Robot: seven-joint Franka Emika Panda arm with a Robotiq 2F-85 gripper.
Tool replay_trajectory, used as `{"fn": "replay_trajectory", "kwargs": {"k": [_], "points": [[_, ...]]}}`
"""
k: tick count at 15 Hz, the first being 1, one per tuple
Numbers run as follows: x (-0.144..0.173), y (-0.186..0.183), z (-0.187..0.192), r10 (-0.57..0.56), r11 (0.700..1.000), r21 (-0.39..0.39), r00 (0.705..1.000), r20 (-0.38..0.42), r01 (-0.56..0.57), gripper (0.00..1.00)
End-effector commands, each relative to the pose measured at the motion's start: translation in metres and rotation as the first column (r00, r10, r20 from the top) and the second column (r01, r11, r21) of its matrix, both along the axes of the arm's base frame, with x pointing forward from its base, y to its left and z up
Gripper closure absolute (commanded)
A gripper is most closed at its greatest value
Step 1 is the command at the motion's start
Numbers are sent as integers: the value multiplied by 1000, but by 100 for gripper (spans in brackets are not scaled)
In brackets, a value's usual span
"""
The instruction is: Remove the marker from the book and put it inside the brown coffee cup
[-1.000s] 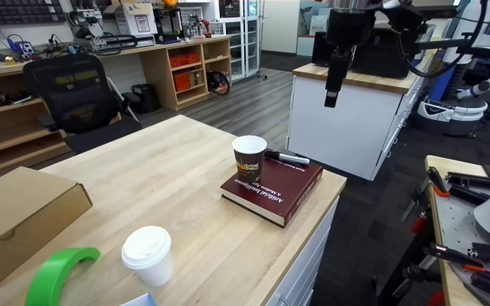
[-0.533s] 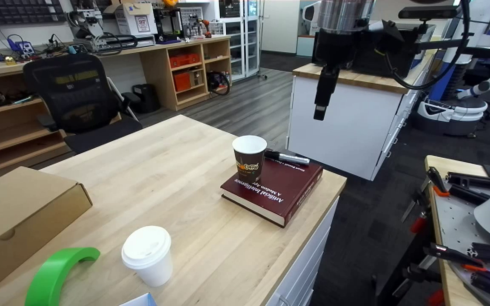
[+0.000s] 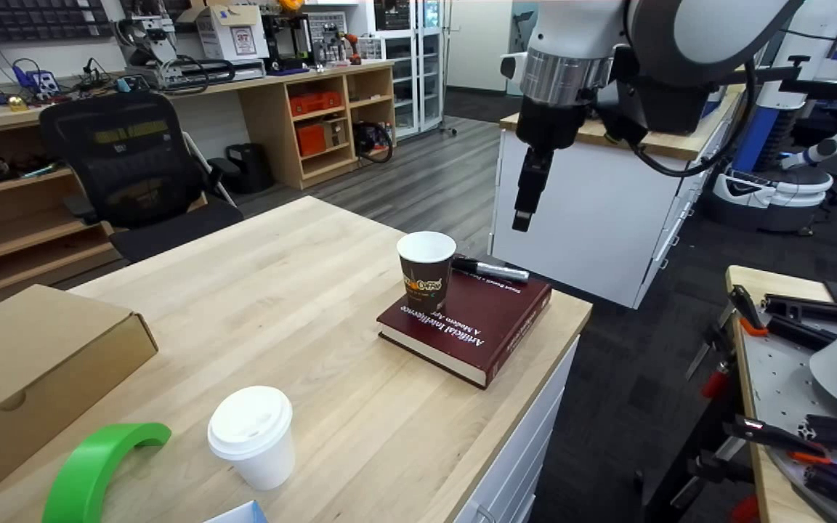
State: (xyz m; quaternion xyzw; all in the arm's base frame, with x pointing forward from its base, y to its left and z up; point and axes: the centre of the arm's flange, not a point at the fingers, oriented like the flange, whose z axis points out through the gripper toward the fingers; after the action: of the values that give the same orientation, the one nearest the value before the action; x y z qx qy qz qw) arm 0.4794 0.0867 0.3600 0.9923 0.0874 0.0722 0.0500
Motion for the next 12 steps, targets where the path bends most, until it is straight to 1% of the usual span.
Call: {"fn": "replay_trajectory", "kwargs": {"k": [1, 8, 12], "points": [[15, -18, -23, 14, 1000, -8, 1000, 15, -14, 0], [38, -41, -67, 9, 1000, -2, 998, -54, -9, 0], [46, -45, -86, 44, 999, -3, 995, -86, -45, 0]]}}
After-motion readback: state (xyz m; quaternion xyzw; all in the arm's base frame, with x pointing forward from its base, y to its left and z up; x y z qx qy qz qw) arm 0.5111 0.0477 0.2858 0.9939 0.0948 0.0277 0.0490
